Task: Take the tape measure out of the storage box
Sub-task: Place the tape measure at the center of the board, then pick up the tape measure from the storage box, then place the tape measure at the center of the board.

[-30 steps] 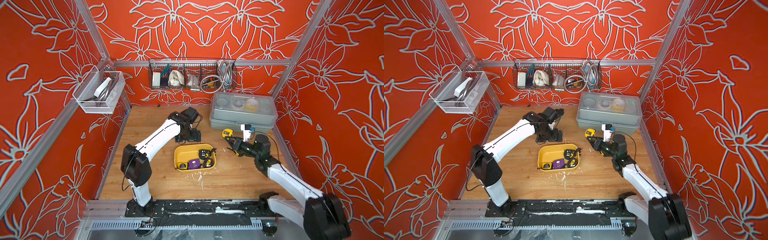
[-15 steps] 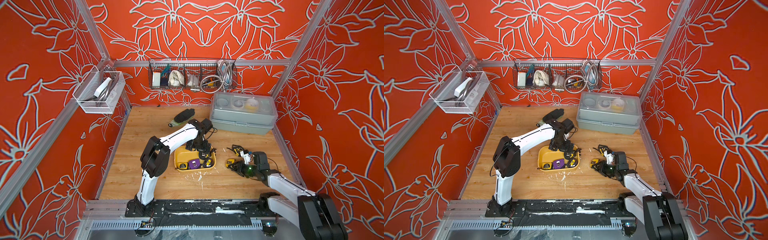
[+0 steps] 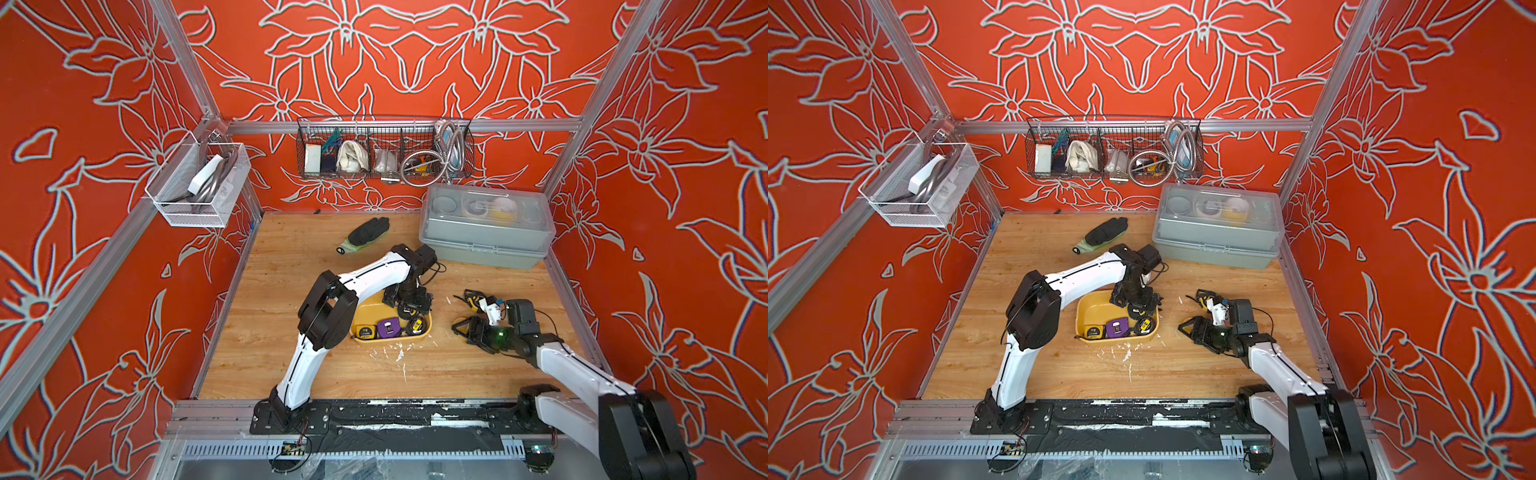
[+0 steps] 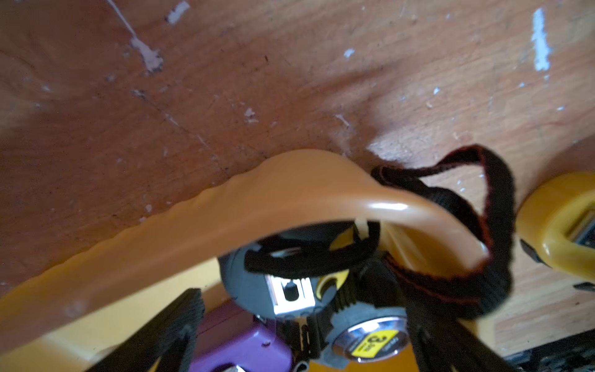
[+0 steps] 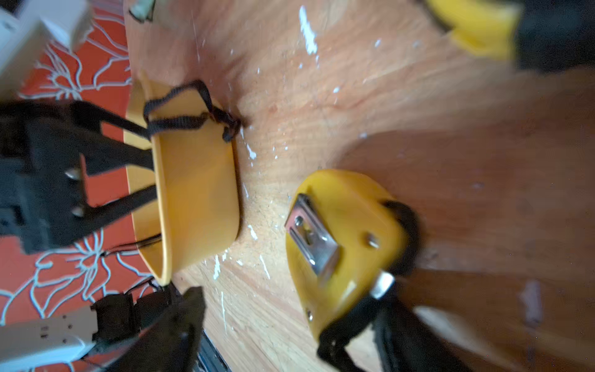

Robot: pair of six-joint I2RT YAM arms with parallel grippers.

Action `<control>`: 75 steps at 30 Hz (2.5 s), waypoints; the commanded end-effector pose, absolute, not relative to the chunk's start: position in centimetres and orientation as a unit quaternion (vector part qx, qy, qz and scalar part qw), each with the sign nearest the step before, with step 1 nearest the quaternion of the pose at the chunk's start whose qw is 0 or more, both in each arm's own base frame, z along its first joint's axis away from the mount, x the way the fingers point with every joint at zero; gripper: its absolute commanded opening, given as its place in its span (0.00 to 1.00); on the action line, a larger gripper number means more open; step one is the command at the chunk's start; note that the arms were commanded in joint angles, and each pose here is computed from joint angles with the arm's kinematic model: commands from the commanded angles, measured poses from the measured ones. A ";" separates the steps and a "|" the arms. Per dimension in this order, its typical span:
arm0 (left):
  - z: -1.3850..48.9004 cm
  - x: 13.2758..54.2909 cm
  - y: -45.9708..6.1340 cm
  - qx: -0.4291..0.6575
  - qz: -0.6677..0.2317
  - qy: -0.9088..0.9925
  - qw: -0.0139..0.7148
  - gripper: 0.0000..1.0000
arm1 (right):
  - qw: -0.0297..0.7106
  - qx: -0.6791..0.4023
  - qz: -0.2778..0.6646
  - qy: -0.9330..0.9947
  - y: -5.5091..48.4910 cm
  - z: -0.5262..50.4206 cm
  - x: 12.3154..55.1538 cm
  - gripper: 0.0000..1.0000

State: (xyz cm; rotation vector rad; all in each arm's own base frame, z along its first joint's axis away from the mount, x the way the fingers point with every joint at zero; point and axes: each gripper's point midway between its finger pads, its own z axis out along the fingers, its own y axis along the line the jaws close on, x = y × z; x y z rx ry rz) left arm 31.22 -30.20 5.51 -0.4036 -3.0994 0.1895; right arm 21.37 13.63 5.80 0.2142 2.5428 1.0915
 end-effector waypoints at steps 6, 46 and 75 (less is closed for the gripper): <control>3.3 31.3 -29.1 -0.123 0.019 -0.992 0.013 0.94 | 0.229 0.066 0.343 0.908 12.2 9.4 21.9 1.00; 18.3 30.0 -28.2 0.040 0.251 -0.967 -0.015 0.48 | 0.380 -0.185 0.466 0.777 25.0 17.9 25.1 1.00; 19.8 30.3 -27.7 0.111 0.300 -0.947 -0.022 0.48 | 0.401 -0.131 0.557 0.715 33.7 20.3 29.7 0.34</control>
